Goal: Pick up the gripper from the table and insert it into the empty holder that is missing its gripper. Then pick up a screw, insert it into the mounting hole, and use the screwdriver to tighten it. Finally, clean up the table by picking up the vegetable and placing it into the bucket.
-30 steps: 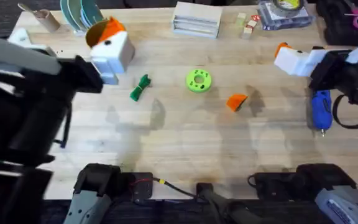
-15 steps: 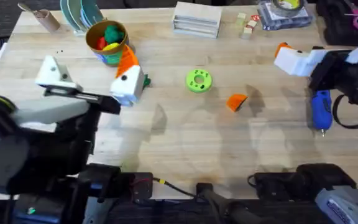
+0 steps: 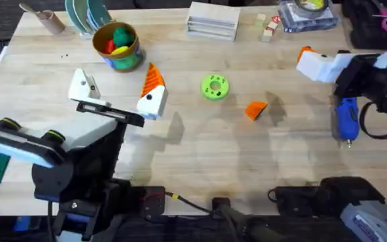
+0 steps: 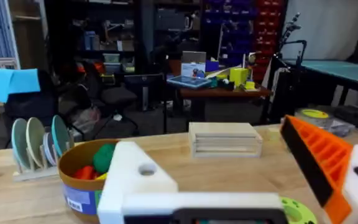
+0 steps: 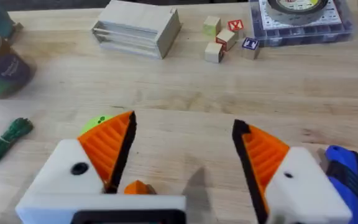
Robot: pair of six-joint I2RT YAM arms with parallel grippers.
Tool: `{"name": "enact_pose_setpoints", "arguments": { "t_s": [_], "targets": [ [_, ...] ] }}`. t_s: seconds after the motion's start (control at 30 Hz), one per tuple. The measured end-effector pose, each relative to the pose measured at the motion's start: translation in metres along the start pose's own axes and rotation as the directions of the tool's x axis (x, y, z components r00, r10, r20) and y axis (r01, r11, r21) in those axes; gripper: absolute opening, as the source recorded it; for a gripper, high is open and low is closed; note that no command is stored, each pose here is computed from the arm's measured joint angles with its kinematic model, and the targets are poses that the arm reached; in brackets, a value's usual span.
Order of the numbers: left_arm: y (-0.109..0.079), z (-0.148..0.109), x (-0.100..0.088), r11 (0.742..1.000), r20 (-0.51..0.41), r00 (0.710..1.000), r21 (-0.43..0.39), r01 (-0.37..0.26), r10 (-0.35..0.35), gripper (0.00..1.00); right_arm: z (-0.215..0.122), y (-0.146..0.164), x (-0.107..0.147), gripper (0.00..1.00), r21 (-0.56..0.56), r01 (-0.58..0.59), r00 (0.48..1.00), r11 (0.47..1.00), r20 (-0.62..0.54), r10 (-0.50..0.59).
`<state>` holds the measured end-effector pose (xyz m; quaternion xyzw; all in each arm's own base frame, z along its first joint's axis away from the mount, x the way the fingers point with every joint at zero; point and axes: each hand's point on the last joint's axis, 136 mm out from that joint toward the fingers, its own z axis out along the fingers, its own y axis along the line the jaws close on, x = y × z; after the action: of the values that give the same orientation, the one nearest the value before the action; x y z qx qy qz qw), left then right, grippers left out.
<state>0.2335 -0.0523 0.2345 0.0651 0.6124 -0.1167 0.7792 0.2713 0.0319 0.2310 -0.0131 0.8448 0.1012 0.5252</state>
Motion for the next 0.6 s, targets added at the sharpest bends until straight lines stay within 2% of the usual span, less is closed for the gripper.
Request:
{"name": "enact_pose_setpoints", "arguments": {
  "t_s": [0.1,0.23,0.27,0.3,0.47,0.6],
  "targets": [
    [0.0,0.0,0.002,1.0,-0.01,1.0,0.002,0.002,-0.002,0.993,0.0,0.0,0.0,0.991,0.0,0.0,1.0,1.0,0.0,0.0],
    [0.001,-0.001,0.021,1.0,-0.086,0.996,-0.004,0.01,-0.01,0.993,0.0,0.0,0.0,0.992,0.0,0.0,1.0,1.0,0.0,0.0],
    [0.001,-0.001,0.027,1.0,-0.109,0.994,-0.006,0.012,-0.013,0.993,0.0,0.0,0.0,0.992,0.0,0.0,1.0,1.0,0.0,0.0],
    [0.002,-0.004,0.045,1.0,-0.183,0.983,-0.012,0.019,-0.021,0.993,0.0,0.0,0.0,0.991,0.0,0.0,1.0,1.0,0.0,0.0],
    [0.003,-0.012,0.075,0.999,-0.303,0.952,-0.024,0.031,-0.037,0.993,0.0,0.0,0.0,0.991,0.0,0.0,1.0,1.0,0.0,0.0],
    [0.003,-0.012,0.077,0.999,-0.31,0.95,-0.025,0.031,-0.037,0.993,0.0,0.0,0.0,0.991,0.0,0.0,1.0,1.0,0.0,0.0]
  ]
}}
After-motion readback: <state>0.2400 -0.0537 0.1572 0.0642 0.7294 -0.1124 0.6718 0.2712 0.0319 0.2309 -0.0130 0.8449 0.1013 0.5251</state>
